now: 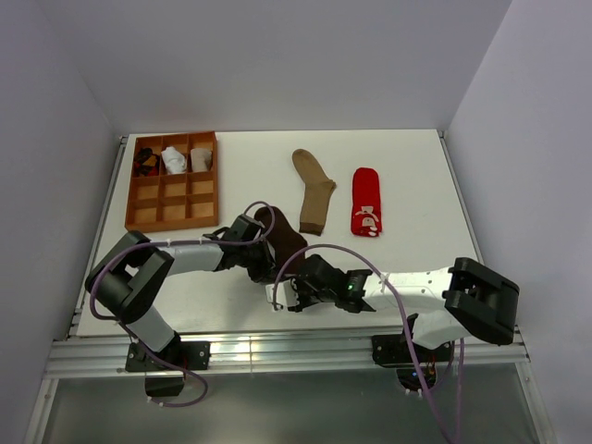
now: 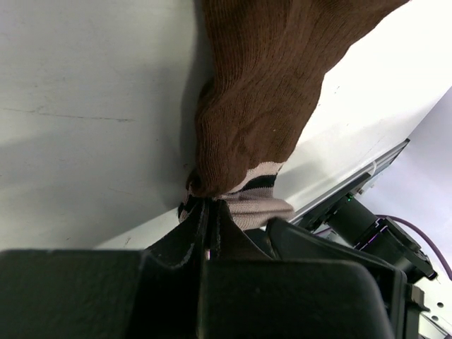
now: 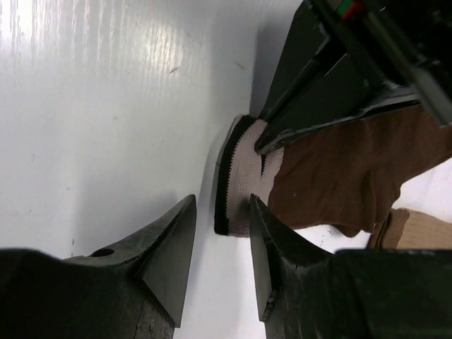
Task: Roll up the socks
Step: Roll the sock at the center of the board.
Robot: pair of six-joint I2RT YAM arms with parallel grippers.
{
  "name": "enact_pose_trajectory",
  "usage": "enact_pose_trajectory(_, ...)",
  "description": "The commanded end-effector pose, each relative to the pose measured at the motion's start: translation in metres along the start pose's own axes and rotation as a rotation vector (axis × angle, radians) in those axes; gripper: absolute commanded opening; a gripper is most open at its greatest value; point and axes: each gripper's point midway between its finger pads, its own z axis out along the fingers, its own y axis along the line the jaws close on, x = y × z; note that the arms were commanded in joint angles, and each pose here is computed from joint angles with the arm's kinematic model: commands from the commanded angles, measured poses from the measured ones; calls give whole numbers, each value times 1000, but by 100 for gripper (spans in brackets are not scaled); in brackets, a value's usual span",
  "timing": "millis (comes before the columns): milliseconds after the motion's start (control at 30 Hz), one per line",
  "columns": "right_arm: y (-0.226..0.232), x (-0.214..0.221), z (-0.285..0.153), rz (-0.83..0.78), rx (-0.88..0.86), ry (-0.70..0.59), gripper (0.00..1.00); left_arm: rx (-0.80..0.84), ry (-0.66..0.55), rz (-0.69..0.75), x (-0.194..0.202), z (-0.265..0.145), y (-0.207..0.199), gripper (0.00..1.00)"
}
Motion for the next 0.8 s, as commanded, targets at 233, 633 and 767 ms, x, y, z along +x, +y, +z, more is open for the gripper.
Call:
enact_pose_trajectory(233,-10,-3,5,-67,64,0,43,-225,57,-42,18,0,66,0)
enact_pose_trajectory(633,-4,1,14,-72,39,31,40,-188,70,-32,16,-2,55,0)
enact_pose_trajectory(767,-8,7,17,-68,47,78,35,-168,73,-25,17,-4,49,0)
